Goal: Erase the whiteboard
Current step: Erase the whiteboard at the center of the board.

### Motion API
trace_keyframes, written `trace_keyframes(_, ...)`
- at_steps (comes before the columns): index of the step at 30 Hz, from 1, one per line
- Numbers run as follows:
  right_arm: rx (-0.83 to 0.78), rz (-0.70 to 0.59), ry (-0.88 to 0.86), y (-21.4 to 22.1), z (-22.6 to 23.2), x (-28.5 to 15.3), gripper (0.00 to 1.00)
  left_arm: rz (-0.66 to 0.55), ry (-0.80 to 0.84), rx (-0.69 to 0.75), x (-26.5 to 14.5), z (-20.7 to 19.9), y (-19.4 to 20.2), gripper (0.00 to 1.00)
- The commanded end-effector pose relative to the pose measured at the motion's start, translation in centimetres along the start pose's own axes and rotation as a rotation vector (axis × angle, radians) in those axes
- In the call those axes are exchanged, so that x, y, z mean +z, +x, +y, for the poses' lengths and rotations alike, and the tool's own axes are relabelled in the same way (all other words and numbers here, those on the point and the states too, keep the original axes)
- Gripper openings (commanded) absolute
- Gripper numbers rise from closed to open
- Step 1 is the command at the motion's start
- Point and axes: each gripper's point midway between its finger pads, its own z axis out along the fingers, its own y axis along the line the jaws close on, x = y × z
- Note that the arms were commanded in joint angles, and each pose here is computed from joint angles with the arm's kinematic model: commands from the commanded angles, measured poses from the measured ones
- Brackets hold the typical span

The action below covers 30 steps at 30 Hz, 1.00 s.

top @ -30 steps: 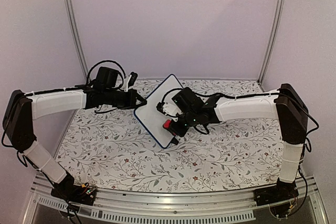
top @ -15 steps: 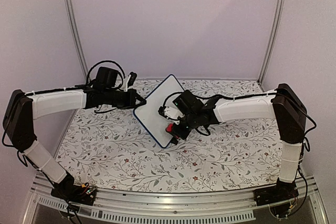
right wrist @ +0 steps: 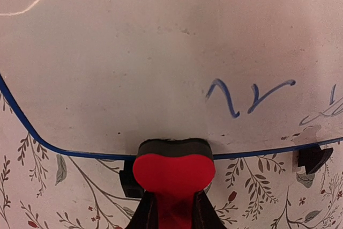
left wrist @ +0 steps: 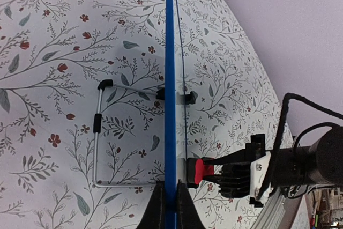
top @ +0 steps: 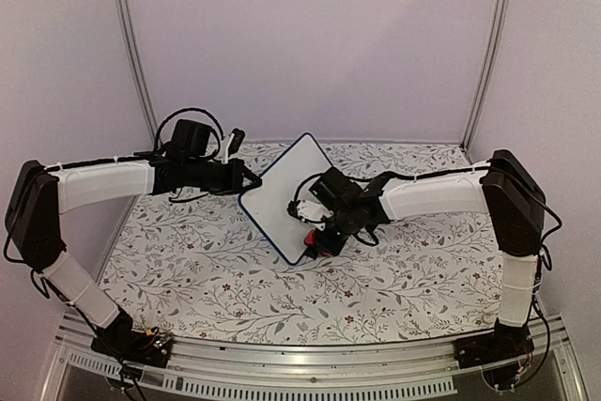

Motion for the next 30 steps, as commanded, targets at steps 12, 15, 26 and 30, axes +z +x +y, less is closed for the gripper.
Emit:
trace_keyframes(12, -0.003, -0.103, 0.043, -4.5, -1.5, -1.3, 0.03, 0.022, 0.015, 0.03, 0.8, 0.1, 0.6, 0.0)
trace_keyframes(15, 0.003, -0.131, 0.045, -5.7, -2.1, -1.8, 0.03, 0.021, 0.014, 0.031, 0.8, 0.1, 0.6, 0.0)
trace_keyframes(26, 0.034, -0.123, -0.016, -5.2, -3.2, -0.9, 0.03, 0.019, 0.016, 0.034, 0.8, 0.0, 0.5, 0.0)
trace_keyframes(30, 0.043, -0.078, -0.044, -3.2, -2.6, 0.2, 0.03, 0.02, 0.017, 0.033, 0.7, 0.0, 0.5, 0.0)
